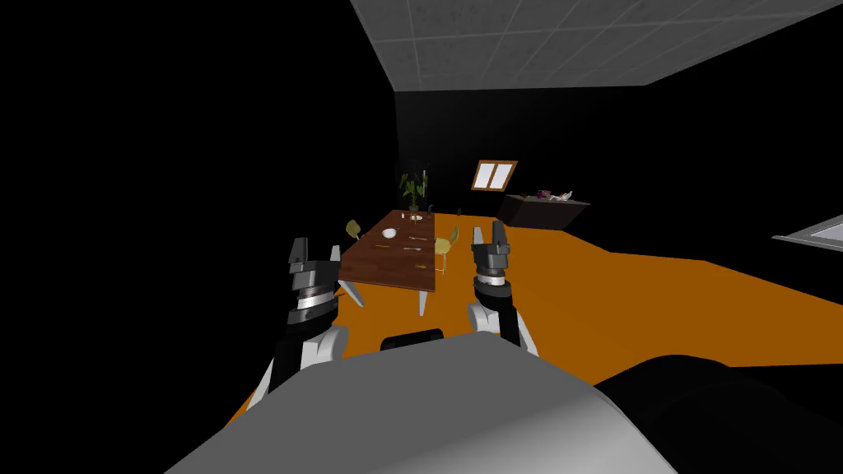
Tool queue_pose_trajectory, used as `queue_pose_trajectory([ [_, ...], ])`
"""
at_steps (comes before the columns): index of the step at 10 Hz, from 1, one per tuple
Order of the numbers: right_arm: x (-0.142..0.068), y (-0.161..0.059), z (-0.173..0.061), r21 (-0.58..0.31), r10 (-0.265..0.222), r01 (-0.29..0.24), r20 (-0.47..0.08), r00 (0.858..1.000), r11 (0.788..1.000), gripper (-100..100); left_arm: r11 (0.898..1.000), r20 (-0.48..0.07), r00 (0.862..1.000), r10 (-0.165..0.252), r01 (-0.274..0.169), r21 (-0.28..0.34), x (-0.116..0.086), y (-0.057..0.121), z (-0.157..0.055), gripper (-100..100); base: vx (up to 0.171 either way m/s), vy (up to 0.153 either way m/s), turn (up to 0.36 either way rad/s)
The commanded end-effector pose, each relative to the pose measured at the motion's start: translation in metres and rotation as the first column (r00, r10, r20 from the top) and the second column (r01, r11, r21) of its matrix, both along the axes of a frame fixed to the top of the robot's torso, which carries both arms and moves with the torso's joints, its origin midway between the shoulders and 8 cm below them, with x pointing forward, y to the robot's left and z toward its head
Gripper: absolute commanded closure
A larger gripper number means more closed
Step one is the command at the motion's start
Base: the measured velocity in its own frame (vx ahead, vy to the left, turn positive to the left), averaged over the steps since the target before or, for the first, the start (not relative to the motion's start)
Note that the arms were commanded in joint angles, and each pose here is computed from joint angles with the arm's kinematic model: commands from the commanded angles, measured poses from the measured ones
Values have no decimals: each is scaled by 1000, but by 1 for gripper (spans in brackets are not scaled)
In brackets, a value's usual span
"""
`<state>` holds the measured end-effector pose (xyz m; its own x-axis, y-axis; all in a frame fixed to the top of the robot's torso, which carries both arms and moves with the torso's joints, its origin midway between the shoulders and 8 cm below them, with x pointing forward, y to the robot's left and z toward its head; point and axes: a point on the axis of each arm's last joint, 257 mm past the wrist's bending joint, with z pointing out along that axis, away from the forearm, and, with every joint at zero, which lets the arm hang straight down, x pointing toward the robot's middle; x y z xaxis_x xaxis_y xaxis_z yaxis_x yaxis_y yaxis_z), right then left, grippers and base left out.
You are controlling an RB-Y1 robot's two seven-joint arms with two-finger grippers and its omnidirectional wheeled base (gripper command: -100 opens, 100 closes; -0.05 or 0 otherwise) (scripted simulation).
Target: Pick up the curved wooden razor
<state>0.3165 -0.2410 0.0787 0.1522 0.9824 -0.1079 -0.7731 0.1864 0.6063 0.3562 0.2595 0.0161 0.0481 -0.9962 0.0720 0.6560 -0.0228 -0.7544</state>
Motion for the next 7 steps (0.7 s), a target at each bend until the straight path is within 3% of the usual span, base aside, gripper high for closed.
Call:
queue_pose_trajectory([
  [1,4,4,-6,-32,6,-7,-16,1000,999,-100,1000,0,1000,0,0,0,0,0,0,0,-1,21,40],
  [6,30,28,-62,-223,8,-38,-135,991,974,-100,1000,0,1000,0,0,0,0,0,0,0,3,82,105],
  [7,30,29,-64,-230,10,-42,-139,990,972,-100,1000,0,1000,0,0,0,0,0,0,0,4,86,44],
])
